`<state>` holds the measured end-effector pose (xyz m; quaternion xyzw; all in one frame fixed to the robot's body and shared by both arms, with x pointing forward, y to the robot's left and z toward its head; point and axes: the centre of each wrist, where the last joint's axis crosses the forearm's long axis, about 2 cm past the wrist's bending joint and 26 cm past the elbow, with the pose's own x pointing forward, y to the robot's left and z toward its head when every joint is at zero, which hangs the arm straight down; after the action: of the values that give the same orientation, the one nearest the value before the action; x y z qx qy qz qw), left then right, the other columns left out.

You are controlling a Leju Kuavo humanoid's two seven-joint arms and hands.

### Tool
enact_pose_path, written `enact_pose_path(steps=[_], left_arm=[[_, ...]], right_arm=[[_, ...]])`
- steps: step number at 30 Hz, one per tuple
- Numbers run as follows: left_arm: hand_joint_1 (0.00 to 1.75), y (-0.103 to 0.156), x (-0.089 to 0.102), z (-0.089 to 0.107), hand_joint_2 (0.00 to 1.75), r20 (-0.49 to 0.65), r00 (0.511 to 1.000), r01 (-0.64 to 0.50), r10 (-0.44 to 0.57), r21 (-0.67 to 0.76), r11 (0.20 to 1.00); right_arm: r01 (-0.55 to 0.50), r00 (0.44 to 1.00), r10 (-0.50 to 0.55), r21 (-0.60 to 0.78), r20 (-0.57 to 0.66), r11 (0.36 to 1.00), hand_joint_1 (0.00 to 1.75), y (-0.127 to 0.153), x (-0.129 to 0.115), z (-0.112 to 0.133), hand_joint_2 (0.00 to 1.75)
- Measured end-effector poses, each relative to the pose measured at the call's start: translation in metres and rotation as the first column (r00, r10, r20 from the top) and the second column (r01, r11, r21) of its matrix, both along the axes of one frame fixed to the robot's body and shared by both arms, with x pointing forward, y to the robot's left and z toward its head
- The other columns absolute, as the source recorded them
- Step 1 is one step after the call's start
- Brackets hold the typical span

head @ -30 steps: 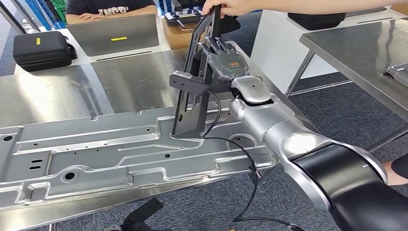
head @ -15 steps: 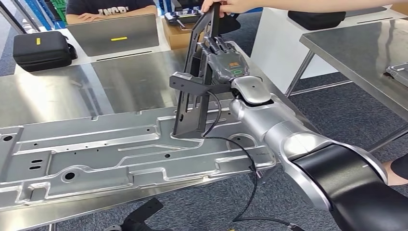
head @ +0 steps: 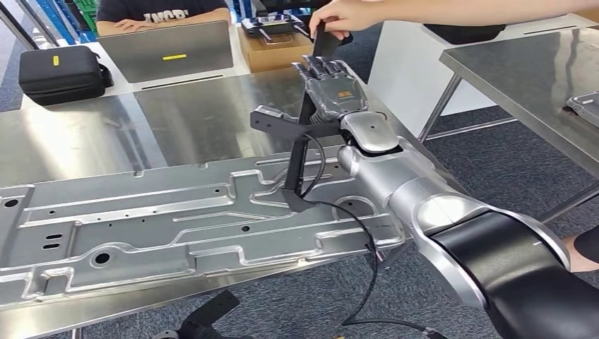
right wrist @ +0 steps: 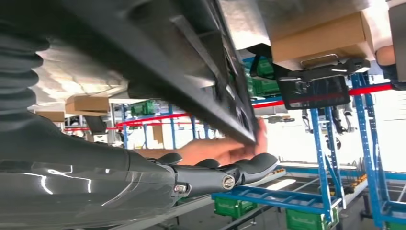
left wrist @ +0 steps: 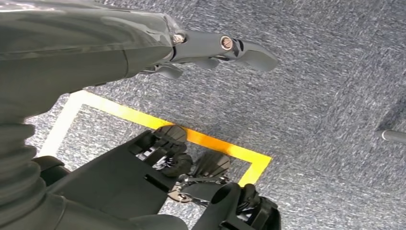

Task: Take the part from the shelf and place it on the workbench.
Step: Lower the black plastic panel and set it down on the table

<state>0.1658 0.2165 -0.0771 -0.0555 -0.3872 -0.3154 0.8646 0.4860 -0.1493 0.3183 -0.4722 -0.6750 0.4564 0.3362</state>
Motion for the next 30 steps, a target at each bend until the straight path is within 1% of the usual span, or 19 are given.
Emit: enact_pose_path(steps=[11,20,24,30], left_arm=[[0.0,0.0007,-0.0001,-0.0001,1.75,0.056,0.998,0.0,-0.001,0.005,1.0],[0.0,0.0007,-0.0001,-0.0001,1.75,0.063,0.998,0.0,0.0,0.005,1.0],[0.0,0.0007,-0.0001,-0.0001,1.75,0.063,0.998,0.0,0.0,0.005,1.0],[0.0,0.0007,-0.0001,-0.0001,1.75,0.063,0.998,0.0,0.0,0.004,1.0]], right_arm=[[-0.013,1.0,0.013,0.006,0.005,1.0,0.0,-0.0023,0.0005,0.0,1.75],[-0.009,1.0,0.009,0.004,0.007,1.0,0.0,-0.0043,0.0011,0.0,1.75],[-0.009,1.0,0.009,0.004,0.007,1.0,0.0,-0.0046,0.0012,0.0,0.0],[-0.008,1.0,0.008,0.004,0.007,1.0,0.0,-0.0047,0.0012,-0.0001,0.0]])
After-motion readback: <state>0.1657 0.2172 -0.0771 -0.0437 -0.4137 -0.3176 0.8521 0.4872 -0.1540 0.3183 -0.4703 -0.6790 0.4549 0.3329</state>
